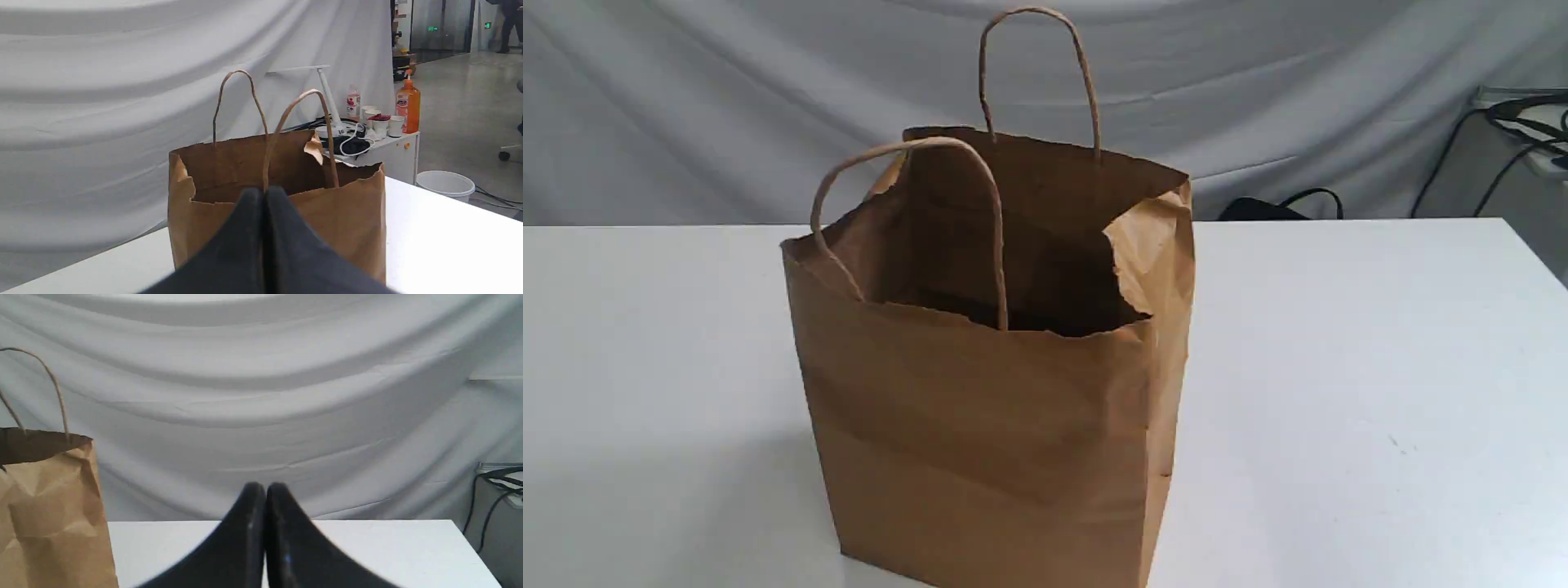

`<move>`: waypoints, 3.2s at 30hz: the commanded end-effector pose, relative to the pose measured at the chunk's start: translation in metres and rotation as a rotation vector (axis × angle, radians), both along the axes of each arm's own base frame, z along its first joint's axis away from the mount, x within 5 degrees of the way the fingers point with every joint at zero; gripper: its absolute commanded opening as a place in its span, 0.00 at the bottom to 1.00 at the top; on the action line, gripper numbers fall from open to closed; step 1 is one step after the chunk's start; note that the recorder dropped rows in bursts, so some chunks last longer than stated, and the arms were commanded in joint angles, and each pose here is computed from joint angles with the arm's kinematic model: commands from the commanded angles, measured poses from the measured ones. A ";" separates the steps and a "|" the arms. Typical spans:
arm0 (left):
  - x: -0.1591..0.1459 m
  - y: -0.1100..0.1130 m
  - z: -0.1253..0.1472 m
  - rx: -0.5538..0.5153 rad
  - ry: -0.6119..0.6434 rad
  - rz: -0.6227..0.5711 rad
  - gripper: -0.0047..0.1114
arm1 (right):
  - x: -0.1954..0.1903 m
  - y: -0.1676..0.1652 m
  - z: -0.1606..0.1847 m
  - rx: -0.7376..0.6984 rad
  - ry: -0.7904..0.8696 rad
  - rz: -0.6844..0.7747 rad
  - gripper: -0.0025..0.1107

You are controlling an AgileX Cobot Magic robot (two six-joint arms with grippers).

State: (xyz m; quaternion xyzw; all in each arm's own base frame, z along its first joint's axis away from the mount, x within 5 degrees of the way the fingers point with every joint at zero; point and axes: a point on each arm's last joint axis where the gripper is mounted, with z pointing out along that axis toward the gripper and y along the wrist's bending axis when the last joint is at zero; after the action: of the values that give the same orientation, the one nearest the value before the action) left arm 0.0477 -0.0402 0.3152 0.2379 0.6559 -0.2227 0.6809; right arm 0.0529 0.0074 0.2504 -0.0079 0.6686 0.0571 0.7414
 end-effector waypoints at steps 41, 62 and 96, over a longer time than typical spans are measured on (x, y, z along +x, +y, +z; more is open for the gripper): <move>-0.001 0.000 0.000 -0.008 -0.004 -0.004 0.04 | 0.004 -0.009 -0.043 -0.147 0.082 -0.124 0.02; -0.001 0.000 0.000 -0.011 -0.002 -0.004 0.04 | 0.003 -0.010 -0.049 -0.145 0.150 -0.124 0.02; 0.015 0.028 -0.008 0.055 0.003 0.503 0.04 | 0.003 -0.010 -0.049 -0.143 0.150 -0.124 0.02</move>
State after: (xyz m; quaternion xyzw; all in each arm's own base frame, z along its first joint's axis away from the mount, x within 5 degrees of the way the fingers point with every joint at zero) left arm 0.0609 -0.0158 0.3128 0.1042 0.6933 -0.0527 0.7112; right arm 0.0567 -0.0018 0.2021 -0.0166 0.7235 -0.0332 0.6894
